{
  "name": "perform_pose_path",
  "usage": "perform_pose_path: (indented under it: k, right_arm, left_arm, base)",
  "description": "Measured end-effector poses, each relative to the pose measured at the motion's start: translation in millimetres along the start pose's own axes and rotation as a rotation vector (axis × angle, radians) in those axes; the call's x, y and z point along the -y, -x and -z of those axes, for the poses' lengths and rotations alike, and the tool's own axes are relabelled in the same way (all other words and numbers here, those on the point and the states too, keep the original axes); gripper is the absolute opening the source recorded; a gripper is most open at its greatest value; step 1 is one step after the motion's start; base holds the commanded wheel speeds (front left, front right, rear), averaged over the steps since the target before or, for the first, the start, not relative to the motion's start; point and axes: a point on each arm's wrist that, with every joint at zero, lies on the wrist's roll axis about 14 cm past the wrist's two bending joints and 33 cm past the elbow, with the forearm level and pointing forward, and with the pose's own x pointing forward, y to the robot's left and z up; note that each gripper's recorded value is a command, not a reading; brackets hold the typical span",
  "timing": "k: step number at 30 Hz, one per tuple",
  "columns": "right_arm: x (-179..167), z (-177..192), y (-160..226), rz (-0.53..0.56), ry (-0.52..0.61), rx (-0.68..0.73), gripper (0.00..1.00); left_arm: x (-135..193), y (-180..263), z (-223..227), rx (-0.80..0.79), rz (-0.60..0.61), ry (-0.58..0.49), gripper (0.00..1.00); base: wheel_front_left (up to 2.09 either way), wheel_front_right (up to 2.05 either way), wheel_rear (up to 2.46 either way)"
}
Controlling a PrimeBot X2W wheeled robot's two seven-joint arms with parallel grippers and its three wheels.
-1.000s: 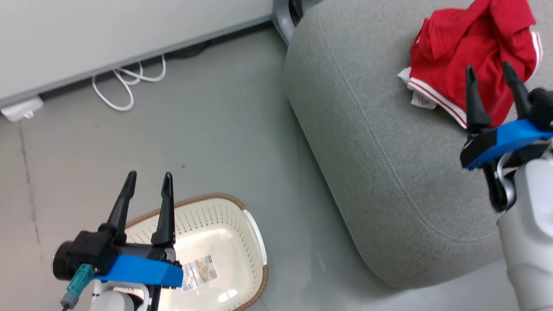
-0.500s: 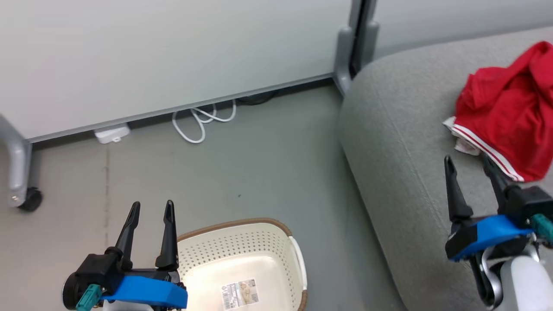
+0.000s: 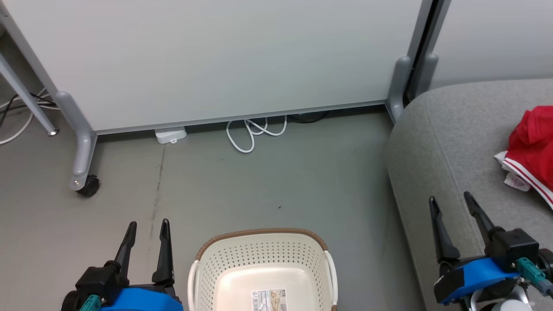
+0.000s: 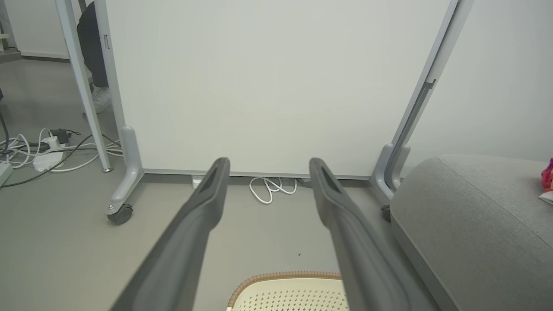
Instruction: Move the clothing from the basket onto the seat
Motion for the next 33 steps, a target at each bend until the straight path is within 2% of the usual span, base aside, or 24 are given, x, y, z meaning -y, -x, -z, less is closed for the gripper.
perform_pose_path:
  k: [11,33]
  right_arm:
    - [-22,1,6,-0.056,-0.079,0.006,1.0]
    - [-19,5,11,-0.045,-0.095,-0.009,1.0]
  left_arm:
    - [-9,12,1,-0.004,-0.028,-0.004,1.0]
    - [-1,11,11,-0.035,-0.002,0.019,1.0]
  base:
    - [0.0,0.0,0.0]
    - [0.0,0.0,0.0]
